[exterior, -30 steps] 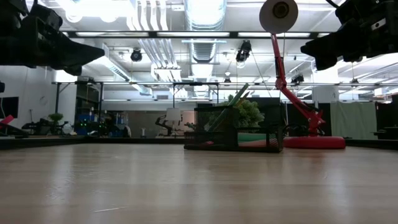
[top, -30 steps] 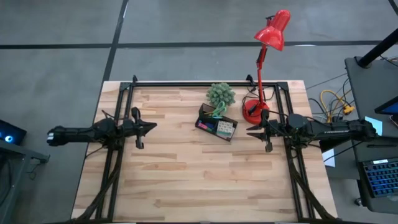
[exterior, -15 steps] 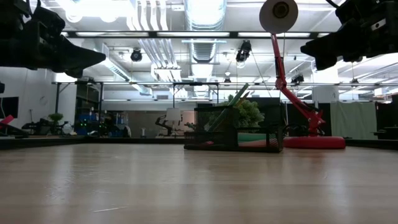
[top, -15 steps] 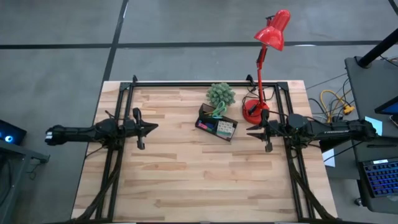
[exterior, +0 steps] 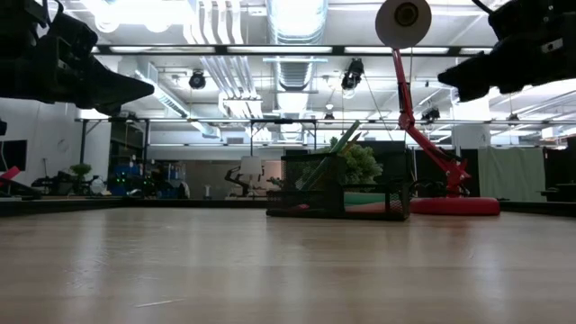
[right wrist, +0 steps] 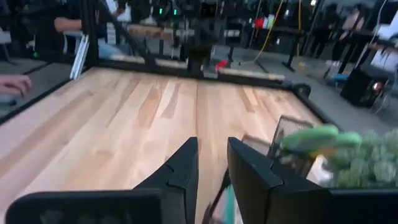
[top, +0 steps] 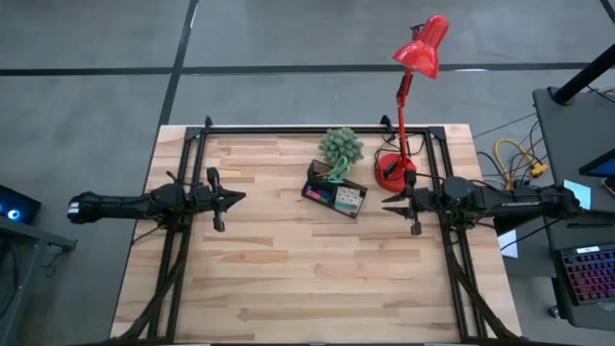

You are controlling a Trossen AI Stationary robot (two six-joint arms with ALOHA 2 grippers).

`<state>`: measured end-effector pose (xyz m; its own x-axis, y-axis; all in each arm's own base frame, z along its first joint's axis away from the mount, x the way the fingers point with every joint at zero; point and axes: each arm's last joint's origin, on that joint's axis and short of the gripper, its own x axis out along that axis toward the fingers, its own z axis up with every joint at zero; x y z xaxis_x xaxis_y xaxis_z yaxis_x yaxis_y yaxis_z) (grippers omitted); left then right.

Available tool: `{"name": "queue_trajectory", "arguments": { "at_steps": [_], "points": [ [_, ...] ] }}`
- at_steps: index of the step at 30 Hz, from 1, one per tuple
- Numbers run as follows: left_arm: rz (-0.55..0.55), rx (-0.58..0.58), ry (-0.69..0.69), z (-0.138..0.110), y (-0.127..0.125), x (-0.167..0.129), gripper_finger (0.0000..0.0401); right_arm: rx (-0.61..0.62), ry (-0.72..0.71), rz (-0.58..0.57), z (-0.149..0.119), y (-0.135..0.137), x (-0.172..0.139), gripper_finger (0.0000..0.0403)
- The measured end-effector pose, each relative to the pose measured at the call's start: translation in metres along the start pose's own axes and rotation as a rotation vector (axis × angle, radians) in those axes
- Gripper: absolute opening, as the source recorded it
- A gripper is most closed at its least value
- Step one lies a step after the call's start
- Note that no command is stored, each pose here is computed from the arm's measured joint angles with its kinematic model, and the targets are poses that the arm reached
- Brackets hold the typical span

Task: Pick and place office supplies into organizer
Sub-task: Return to Home Position

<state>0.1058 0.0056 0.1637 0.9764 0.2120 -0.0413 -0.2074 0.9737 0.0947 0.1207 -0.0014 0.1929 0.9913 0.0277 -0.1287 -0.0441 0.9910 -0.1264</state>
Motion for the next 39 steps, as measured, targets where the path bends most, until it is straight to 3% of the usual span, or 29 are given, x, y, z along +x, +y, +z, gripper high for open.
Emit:
{"name": "queue_trajectory", "arguments": {
  "at_steps": [6, 13, 20, 24, 33, 39],
  "points": [
    [-0.001, 0.003, 0.014, -0.001, 0.0, 0.001, 0.0, 0.095, 0.096, 0.016, -0.011, 0.002, -0.012, 0.0084],
    [-0.001, 0.004, 0.016, -0.001, 0.0, 0.001, 0.0, 0.079, -0.123, -0.01, 0.003, 0.002, -0.036, 0.0079],
    [-0.006, 0.005, 0.021, -0.002, -0.001, 0.001, 0.0, 0.151, -0.076, 0.002, 0.004, 0.002, -0.037, 0.0069],
    [-0.007, 0.007, 0.03, -0.003, -0.001, 0.002, 0.0, 0.153, -0.129, 0.0, 0.008, 0.001, -0.039, 0.0071],
    [-0.008, 0.006, 0.028, -0.003, -0.001, 0.002, 0.0, 0.073, -0.212, -0.02, 0.017, 0.0, -0.039, 0.0083],
    [-0.008, 0.006, 0.025, -0.002, -0.001, 0.002, 0.0, 0.201, -0.206, -0.006, 0.016, 0.0, -0.039, 0.0081]
  ]
}}
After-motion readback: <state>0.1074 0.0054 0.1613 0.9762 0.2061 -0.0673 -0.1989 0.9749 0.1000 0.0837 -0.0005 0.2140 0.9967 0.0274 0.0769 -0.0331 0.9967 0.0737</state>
